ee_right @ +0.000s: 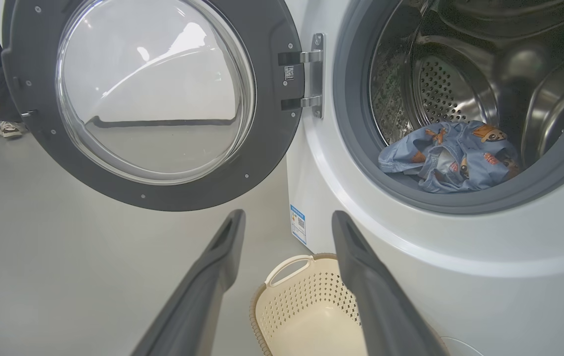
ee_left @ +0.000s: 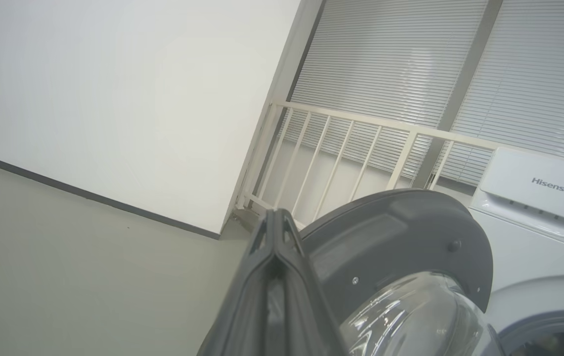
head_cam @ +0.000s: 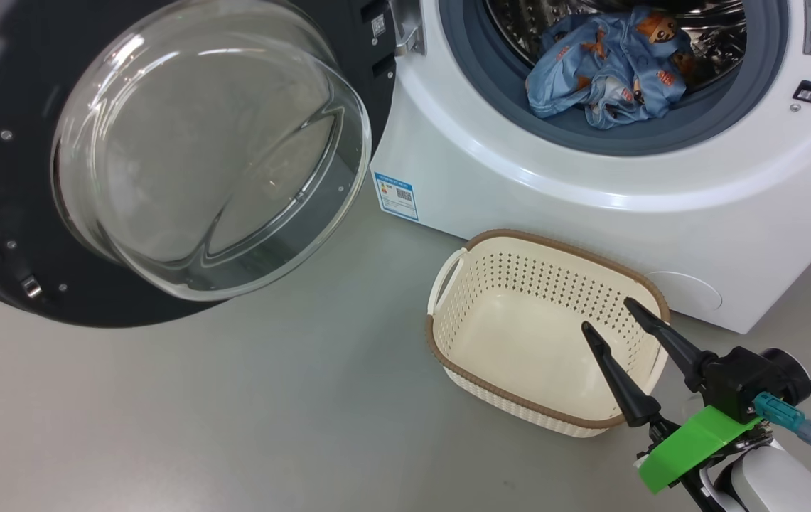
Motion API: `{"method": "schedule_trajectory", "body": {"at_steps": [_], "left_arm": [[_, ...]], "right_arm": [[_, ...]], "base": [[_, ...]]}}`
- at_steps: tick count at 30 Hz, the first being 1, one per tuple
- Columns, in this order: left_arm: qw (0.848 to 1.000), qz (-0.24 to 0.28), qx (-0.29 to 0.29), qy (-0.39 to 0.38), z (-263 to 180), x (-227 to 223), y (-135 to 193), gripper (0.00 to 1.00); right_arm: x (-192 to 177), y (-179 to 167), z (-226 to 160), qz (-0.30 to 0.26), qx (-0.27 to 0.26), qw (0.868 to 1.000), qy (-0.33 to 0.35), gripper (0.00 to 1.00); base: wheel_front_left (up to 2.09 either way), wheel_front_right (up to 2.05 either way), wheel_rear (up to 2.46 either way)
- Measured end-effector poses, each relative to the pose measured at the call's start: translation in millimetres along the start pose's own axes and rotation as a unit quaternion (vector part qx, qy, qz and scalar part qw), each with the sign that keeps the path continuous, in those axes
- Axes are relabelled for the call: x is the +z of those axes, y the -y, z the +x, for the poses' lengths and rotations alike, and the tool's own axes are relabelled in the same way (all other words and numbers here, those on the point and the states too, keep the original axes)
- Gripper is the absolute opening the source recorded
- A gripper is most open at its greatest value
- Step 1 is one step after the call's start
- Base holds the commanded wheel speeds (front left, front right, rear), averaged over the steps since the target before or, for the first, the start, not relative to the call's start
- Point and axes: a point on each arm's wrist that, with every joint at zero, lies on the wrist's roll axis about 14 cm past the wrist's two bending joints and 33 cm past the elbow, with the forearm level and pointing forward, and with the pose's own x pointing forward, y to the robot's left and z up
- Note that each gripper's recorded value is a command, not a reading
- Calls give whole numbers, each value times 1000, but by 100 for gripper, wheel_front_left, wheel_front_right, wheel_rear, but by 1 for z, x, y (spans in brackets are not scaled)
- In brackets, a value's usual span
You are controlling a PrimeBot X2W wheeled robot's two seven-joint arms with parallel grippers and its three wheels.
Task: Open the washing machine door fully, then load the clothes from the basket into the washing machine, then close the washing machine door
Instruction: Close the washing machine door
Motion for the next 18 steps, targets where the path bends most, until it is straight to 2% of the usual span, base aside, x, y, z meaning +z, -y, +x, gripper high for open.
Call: {"method": "schedule_trajectory", "body": {"at_steps": [4,10,13,15,18], "left_arm": [[999,-33,3,-7,24,16,-5,0],[992,-105,17,-69,60,16,-10,0],[988,-115,18,-101,73,11,-7,0],[981,-144,16,-127,79,3,-2,0],[974,-149,21,-167,83,-10,0,0]], "right_arm": [[-3,3,0,2,-2,1000,-2,91],[-9,9,-2,3,-5,1000,-7,92],[-13,12,-2,6,-6,1000,-11,92],[-15,14,-2,6,-7,1000,-13,92],[-15,19,0,3,-7,1000,-11,93]], "base": [[0,0,0],[0,0,0],[0,0,0],[0,0,0],[0,0,0]]}}
